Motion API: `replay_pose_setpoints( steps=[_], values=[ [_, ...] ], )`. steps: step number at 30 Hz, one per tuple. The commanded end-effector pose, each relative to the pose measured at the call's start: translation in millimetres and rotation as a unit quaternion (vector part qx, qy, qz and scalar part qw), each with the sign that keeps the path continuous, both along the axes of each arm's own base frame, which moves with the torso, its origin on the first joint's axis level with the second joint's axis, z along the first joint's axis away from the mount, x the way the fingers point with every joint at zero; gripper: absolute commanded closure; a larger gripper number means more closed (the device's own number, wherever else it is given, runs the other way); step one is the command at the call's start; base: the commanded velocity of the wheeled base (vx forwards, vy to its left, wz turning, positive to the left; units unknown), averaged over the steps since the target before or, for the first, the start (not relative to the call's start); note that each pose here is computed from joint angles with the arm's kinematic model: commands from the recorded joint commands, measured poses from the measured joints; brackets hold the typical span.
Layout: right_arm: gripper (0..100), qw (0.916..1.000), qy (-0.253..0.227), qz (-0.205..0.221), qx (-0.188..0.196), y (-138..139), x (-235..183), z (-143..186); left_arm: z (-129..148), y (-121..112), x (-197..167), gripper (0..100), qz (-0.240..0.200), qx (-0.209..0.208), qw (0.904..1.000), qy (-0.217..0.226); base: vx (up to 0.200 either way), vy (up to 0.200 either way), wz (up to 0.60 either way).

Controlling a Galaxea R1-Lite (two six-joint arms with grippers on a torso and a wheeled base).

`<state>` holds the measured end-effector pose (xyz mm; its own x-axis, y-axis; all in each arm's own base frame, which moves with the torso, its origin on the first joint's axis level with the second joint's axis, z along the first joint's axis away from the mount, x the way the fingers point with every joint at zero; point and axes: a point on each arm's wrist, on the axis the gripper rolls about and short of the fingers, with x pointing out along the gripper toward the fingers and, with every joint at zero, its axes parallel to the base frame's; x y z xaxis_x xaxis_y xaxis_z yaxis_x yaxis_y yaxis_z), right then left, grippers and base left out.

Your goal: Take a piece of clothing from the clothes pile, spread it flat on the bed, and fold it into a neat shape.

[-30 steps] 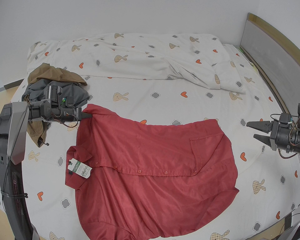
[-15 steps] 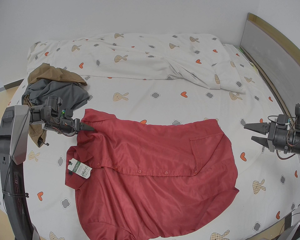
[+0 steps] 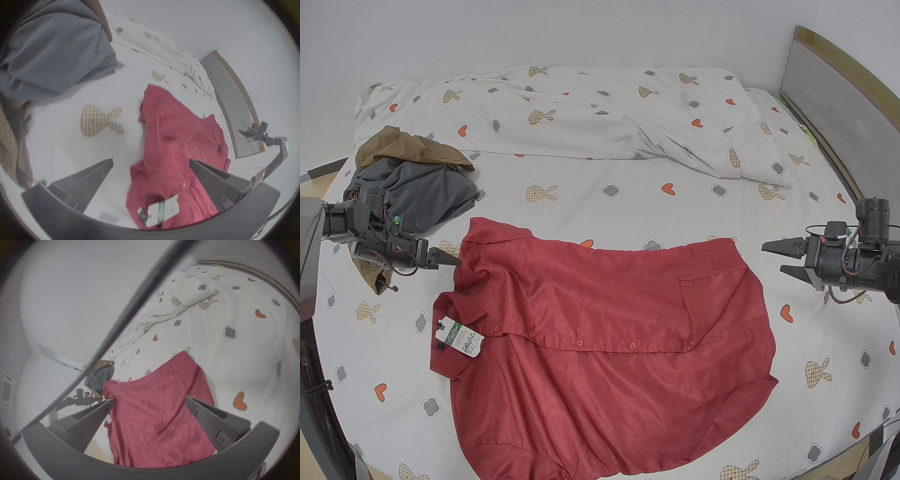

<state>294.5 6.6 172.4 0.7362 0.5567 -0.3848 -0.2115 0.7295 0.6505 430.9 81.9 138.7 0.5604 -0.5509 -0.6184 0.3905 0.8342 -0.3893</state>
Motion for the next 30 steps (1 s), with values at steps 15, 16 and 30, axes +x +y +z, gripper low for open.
replay_pose_setpoints(
  steps=[15,16,30],
  values=[
    [0,0.9990,-0.003,-0.019,-0.042,3,200,-115,27,-25,-173,0,-0.052,-0.094,0.9934,0.040,0.000,0.000,0.00],
    [0,0.9990,-0.003,-0.019,-0.042,3,201,-116,25,-26,-174,0,-0.052,-0.096,0.9931,0.043,0.000,0.000,0.00],
    [0,0.9993,-0.001,0.004,-0.037,19,189,-107,15,-30,-182,0,-0.057,-0.102,0.9915,0.059,0.000,0.000,0.00]
  ],
)
